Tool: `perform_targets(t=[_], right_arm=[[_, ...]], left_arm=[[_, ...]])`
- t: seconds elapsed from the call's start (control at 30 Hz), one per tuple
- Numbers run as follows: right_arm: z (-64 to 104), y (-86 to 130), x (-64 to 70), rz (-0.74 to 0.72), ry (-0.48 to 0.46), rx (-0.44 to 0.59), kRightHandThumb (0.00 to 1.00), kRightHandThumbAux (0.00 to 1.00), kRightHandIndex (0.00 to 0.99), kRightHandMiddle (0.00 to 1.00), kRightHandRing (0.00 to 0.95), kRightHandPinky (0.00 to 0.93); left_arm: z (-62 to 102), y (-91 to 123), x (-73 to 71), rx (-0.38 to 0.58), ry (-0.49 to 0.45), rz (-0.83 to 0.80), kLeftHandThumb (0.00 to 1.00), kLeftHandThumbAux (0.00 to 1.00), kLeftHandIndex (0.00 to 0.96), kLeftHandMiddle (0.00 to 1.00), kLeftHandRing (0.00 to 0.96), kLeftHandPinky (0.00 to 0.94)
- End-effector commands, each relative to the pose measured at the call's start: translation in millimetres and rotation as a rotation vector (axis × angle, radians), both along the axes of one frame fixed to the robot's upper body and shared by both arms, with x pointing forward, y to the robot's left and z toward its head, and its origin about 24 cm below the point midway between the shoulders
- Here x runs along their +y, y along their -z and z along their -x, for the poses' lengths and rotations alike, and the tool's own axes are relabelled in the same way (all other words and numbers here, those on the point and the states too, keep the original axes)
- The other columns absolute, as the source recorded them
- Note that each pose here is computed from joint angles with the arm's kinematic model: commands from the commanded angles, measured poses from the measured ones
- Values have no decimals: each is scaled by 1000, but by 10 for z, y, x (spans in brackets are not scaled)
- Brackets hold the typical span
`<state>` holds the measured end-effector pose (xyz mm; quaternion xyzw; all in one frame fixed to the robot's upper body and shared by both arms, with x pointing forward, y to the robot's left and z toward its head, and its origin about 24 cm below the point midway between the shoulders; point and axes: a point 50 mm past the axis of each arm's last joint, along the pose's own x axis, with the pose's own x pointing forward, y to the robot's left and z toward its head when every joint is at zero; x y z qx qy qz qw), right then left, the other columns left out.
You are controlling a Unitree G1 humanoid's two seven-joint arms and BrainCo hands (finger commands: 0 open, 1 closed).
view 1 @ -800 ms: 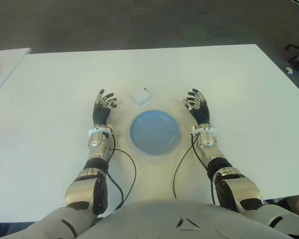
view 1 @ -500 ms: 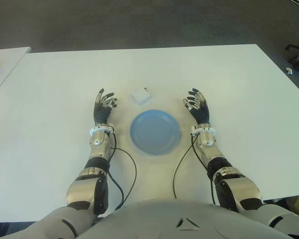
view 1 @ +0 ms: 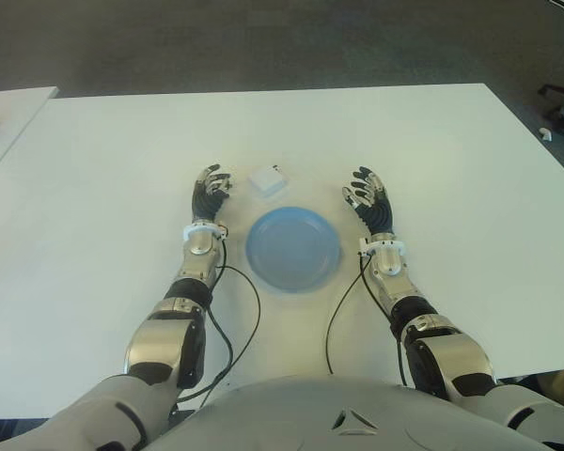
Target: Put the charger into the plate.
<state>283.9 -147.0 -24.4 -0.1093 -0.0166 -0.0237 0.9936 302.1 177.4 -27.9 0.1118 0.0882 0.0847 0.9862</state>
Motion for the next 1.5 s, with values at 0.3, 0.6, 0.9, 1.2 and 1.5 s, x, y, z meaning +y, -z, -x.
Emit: perform_targets(t=[0.3,0.6,0.9,1.2,1.5], right_arm=[[689,715,51,-14,-2,378,534,635,139,233,243,254],[696,721,34,-22,3,381,527,621,137,229,246,262],[716,735,13,-17,8,388,527,606,137,224,250,271],[739,745,9,-13,-3,392,520,599,134,219,254,291],[753,741,17,-31,-3,384,544,590,138,223,253,273]], left_arm=[[-41,-19,-87,-32,160,-505,647,561,285,358,401,427],[-55,-6,-136,-43,207,-664,608,513,242,313,328,324],[-10,54,-163,-45,250,-760,536,496,150,250,255,207],[60,90,-149,-142,305,-1024,491,515,117,189,187,135],[78,63,-137,-257,302,-1213,401,514,116,158,146,116]])
